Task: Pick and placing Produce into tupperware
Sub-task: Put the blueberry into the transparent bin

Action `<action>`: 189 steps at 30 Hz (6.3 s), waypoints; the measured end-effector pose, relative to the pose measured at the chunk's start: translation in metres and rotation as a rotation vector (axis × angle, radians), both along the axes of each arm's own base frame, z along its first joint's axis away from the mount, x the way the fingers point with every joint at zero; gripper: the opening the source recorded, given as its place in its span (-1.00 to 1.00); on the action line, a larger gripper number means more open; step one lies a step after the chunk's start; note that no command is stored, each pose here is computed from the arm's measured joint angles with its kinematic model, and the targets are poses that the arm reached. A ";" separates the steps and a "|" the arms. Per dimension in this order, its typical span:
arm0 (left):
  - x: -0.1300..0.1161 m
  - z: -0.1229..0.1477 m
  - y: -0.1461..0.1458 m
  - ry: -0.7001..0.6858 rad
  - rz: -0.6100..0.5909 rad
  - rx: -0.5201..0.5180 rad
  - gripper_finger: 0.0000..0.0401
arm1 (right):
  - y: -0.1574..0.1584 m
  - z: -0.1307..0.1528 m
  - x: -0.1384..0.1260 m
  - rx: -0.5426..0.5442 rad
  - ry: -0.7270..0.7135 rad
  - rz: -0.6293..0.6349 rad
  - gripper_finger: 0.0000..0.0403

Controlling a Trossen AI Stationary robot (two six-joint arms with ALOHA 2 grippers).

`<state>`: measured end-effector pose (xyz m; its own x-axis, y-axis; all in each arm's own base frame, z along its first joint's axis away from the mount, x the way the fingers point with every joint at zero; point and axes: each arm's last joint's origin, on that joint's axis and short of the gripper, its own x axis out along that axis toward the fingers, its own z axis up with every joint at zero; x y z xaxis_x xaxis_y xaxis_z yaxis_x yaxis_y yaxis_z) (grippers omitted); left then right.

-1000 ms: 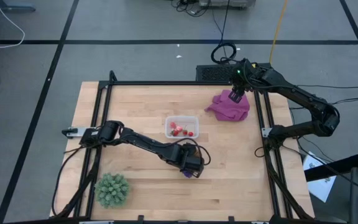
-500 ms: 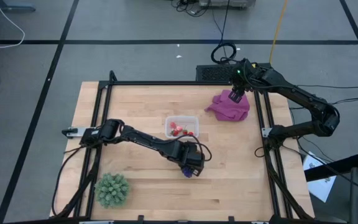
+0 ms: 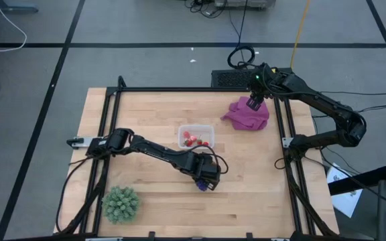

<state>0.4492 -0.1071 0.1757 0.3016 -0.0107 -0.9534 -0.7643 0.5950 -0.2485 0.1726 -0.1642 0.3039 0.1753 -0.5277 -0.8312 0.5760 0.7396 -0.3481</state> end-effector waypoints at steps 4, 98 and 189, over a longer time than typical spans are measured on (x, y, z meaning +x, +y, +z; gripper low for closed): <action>0.000 0.000 0.000 0.000 0.000 0.000 0.13 | 0.000 0.000 0.000 0.000 0.000 0.000 -0.16; -0.012 -0.003 -0.044 0.016 0.610 -0.200 0.32 | 0.003 -0.002 -0.003 0.036 0.035 -0.006 -0.16; 0.000 0.007 -0.022 -0.076 0.478 -0.150 0.14 | 0.002 -0.002 -0.003 0.033 0.019 -0.022 -0.16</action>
